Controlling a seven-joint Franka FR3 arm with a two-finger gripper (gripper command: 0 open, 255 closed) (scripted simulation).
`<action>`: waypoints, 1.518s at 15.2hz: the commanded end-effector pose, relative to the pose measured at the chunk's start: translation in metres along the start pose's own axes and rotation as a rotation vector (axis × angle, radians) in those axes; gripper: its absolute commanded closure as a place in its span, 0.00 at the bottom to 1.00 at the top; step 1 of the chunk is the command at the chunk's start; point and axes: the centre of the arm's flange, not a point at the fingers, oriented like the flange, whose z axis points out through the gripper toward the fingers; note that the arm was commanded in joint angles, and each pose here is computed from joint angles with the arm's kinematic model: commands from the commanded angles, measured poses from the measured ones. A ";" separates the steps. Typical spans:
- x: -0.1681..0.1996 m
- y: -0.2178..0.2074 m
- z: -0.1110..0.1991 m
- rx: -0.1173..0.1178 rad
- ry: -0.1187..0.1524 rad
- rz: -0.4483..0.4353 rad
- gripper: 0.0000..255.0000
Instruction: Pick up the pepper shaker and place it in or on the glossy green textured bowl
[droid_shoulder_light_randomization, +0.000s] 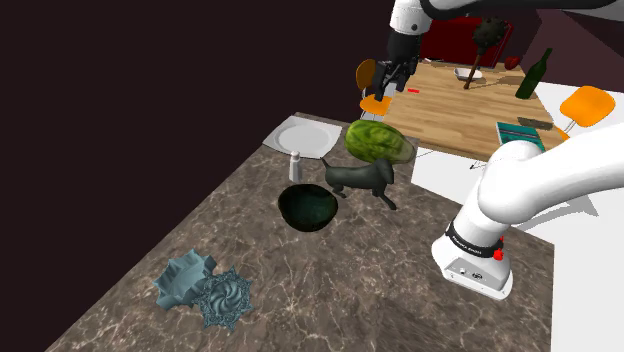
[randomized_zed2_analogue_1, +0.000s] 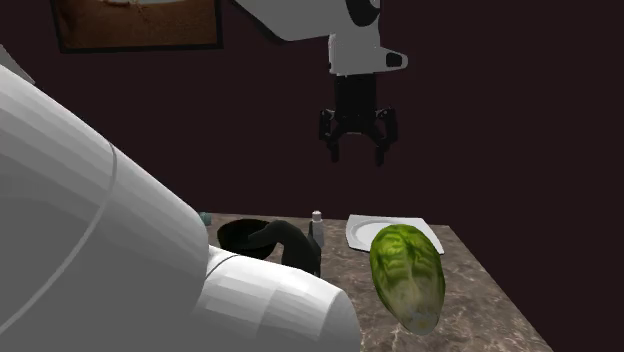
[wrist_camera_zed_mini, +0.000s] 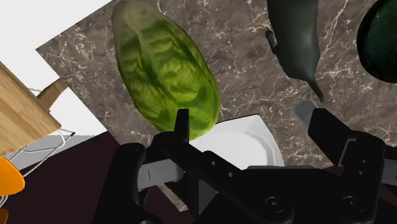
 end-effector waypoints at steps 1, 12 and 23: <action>0.000 0.000 0.000 0.000 0.000 0.000 0.00; 0.066 -0.099 0.084 -0.025 0.027 -0.026 0.00; 0.131 -0.198 0.170 -0.051 0.054 -0.052 0.00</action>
